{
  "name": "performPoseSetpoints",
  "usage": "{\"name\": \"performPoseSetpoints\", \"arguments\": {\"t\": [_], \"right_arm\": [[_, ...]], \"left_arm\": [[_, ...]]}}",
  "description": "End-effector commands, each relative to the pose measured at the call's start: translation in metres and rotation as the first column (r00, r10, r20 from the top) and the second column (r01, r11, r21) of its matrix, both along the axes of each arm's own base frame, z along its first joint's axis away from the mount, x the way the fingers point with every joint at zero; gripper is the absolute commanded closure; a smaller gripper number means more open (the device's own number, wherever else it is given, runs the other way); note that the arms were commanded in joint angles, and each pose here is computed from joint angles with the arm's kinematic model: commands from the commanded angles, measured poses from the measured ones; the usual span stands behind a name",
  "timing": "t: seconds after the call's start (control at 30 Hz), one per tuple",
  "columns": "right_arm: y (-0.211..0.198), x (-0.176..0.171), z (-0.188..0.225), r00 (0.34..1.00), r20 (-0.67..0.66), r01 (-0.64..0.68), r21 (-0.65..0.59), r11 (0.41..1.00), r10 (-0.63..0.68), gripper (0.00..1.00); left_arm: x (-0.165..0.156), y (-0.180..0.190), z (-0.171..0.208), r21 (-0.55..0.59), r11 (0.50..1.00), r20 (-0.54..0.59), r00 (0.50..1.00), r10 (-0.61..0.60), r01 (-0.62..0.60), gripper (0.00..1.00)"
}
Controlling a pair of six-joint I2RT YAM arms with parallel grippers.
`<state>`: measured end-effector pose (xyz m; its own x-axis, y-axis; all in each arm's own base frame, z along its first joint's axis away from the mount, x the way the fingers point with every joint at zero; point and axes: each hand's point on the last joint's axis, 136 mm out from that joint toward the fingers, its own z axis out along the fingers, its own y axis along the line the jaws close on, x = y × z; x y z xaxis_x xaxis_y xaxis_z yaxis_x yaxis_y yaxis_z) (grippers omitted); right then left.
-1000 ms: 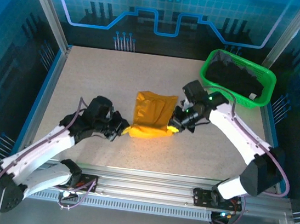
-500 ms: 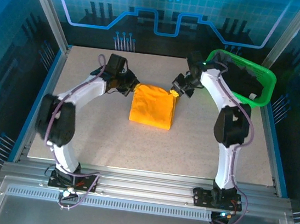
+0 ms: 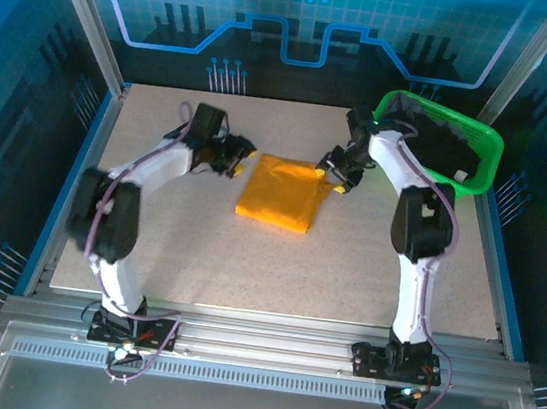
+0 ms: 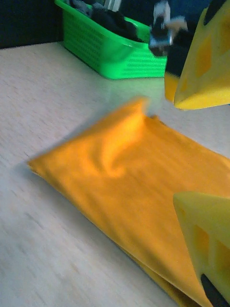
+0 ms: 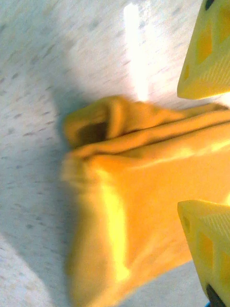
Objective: Fold and stack the t-shirts
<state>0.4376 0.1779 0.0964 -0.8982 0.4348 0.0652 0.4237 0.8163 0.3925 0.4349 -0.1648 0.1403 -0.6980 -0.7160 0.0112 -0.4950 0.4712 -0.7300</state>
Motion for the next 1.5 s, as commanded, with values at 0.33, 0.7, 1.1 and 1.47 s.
{"name": "performPoseSetpoints", "arguments": {"t": [0.33, 0.7, 1.1, 1.47], "right_arm": [[0.017, -0.097, 0.008, 0.984, 0.132, -0.143, 0.178, 0.974, 0.121, 0.37], [0.007, -0.086, 0.029, 0.981, 0.173, -0.119, 0.191, 0.974, 0.086, 0.38], [-0.016, -0.123, 0.064, 0.978, 0.203, -0.095, 0.272, 0.958, 0.039, 0.38], [-0.027, -0.130, 0.097, 0.971, 0.238, -0.082, 0.286, 0.955, 0.012, 0.39]], "left_arm": [[-0.113, -0.014, -0.035, -0.132, 0.991, -0.146, 0.989, 0.019, -0.038, 0.38], [-0.094, -0.127, -0.061, -0.231, 0.930, -0.225, 0.946, 0.233, -0.284, 0.27], [-0.045, -0.158, -0.114, -0.266, 0.886, -0.209, 0.920, 0.331, -0.379, 0.49], [0.017, -0.035, -0.111, -0.214, 0.825, -0.127, 0.853, 0.507, -0.523, 1.00]]}}
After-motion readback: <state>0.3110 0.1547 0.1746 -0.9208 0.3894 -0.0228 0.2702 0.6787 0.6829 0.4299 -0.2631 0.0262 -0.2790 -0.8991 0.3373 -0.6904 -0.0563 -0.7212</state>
